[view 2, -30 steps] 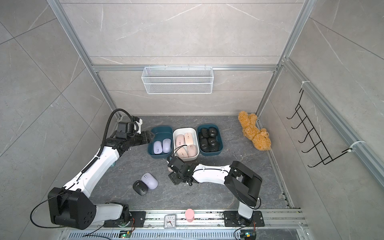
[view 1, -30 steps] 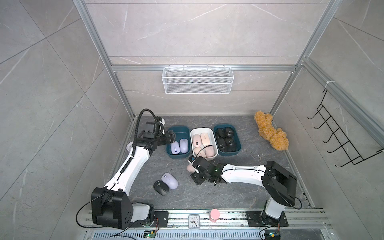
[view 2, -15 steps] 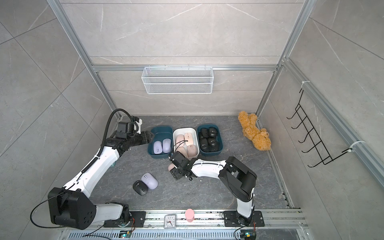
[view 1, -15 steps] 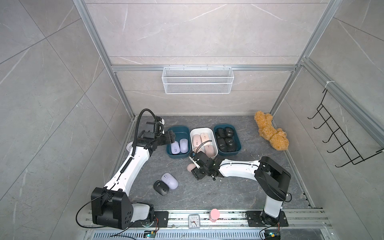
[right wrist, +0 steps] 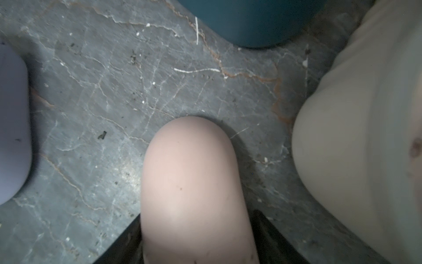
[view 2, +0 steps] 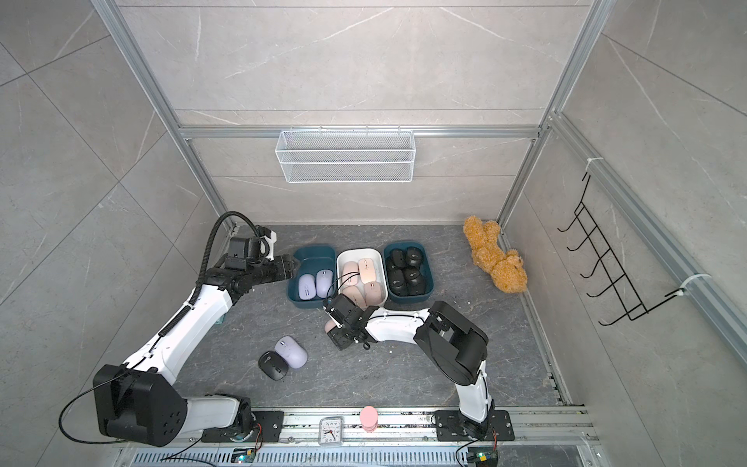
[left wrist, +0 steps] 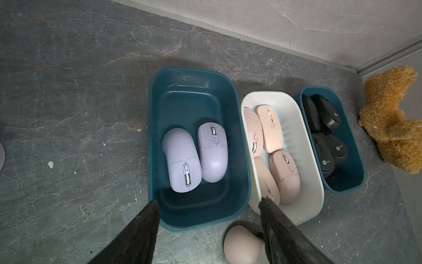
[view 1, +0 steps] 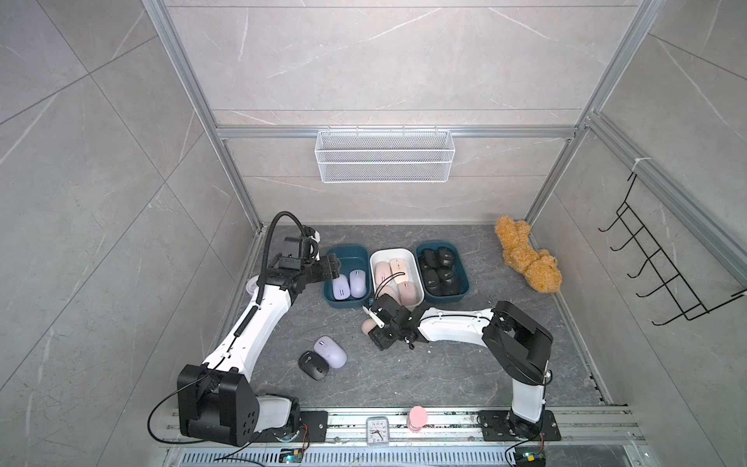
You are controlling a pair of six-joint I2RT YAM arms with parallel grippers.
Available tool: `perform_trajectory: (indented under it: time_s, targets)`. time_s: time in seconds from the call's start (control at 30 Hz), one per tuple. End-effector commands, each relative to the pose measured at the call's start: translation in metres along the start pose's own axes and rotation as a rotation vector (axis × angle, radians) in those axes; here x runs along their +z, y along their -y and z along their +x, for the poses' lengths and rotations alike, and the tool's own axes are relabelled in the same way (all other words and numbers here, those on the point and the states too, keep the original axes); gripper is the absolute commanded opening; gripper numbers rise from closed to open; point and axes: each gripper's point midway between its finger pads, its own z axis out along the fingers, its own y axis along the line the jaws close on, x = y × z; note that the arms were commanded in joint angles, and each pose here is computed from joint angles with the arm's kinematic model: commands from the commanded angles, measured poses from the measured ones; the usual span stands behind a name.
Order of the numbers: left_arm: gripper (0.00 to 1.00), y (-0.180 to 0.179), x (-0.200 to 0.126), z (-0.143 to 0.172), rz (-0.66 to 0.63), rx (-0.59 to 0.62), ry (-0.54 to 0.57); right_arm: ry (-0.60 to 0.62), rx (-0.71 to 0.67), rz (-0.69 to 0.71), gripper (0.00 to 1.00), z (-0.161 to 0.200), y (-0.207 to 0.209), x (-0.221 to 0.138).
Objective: Place the mice by color into the storage box
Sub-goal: Pick up the mouse from the center of the board.
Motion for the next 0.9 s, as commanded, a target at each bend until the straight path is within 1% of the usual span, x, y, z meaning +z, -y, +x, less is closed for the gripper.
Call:
perform_trajectory:
  time_s: [0.0, 0.07, 0.2, 0.27, 0.37, 0.47, 0.63, 0.73, 0.87]
  targets:
    - [0.72, 0.003, -0.009, -0.011, 0.007, 0.032, 0.038, -0.031, -0.023, -0.012, 0.70, 0.003, -0.004, 0.008]
    - [0.72, 0.004, -0.008, -0.011, 0.009, 0.030, 0.036, -0.032, -0.023, -0.006, 0.69, 0.003, -0.003, 0.009]
    - [0.72, 0.004, -0.007, -0.010, 0.010, 0.030, 0.030, -0.028, -0.018, -0.009, 0.59, 0.002, -0.004, 0.006]
    - [0.72, 0.004, -0.006, -0.010, 0.009, 0.030, 0.029, -0.018, -0.013, -0.015, 0.56, 0.001, -0.005, 0.002]
    - [0.72, 0.004, -0.006, -0.010, 0.010, 0.028, 0.027, 0.014, 0.005, -0.018, 0.55, -0.003, -0.005, -0.009]
    - [0.72, 0.003, -0.006, -0.010, 0.008, 0.027, 0.027, 0.058, 0.025, -0.050, 0.55, -0.009, -0.011, -0.025]
    - [0.72, 0.003, -0.008, -0.010, 0.008, 0.027, 0.031, 0.162, 0.057, -0.114, 0.55, -0.020, -0.019, -0.062]
    - [0.72, 0.004, -0.008, -0.011, 0.008, 0.026, 0.033, 0.190, 0.071, -0.141, 0.55, -0.028, -0.023, -0.083]
    - [0.72, 0.004, -0.009, -0.011, 0.008, 0.024, 0.033, 0.237, 0.097, -0.137, 0.55, -0.041, -0.020, -0.108]
